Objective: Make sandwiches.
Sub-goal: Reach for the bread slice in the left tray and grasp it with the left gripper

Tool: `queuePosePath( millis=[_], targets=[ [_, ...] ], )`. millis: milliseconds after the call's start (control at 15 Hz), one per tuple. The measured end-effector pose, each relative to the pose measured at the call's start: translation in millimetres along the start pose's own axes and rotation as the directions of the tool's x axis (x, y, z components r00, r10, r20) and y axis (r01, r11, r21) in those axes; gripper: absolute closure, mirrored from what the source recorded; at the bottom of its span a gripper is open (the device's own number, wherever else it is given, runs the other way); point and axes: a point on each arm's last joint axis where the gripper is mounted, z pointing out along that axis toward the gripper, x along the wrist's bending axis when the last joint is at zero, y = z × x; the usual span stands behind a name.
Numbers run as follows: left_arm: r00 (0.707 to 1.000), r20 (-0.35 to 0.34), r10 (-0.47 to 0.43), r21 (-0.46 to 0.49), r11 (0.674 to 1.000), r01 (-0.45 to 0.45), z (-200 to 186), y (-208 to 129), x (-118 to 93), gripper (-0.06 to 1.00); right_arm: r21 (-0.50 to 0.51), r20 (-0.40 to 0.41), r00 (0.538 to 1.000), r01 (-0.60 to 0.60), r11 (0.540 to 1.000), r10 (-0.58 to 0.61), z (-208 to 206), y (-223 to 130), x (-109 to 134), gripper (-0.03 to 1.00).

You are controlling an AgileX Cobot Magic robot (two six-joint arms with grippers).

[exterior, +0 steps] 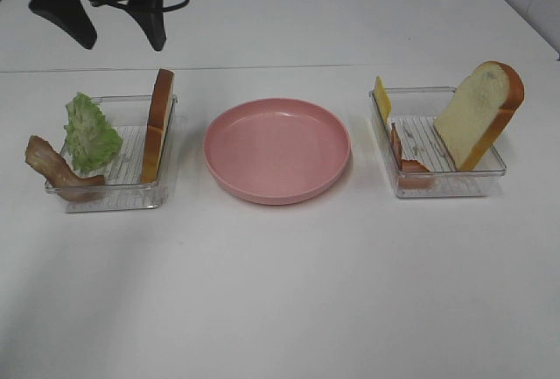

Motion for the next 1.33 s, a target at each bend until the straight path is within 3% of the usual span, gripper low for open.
queuePosePath(
  millis=[200,467,600,867,1067,1333],
  targets=[
    [0.999,-0.041,0.026,0.054,0.998,-0.024,39,2,-17,0.18,0.0,0.0,1.0,0.0,1.0,0.0,0,0,0,0.21],
    [0.997,-0.075,0.014,0.139,0.99,-0.004,81,-2,-17,0.18,0.0,0.0,1.0,0.0,1.0,0.0,0,0,0,0.21],
    [0.994,-0.108,0.019,0.128,0.992,-0.005,90,0,-14,0.18,0.0,0.0,1.0,0.0,1.0,0.0,0,0,0,0.21],
    [0.994,-0.11,0.019,0.109,0.994,-0.007,95,2,-14,0.24,0.0,0.0,1.0,0.0,1.0,0.0,0,0,0,0.21],
    [0.991,-0.132,0.033,0.104,0.994,-0.019,100,2,-11,0.37,0.0,0.0,1.0,0.0,1.0,0.0,0,0,0,0.21],
    [0.988,-0.146,0.043,0.089,0.996,-0.03,100,4,-10,0.74,0.0,0.0,1.0,0.0,1.0,0.0,0,0,0,0.21]
  ],
)
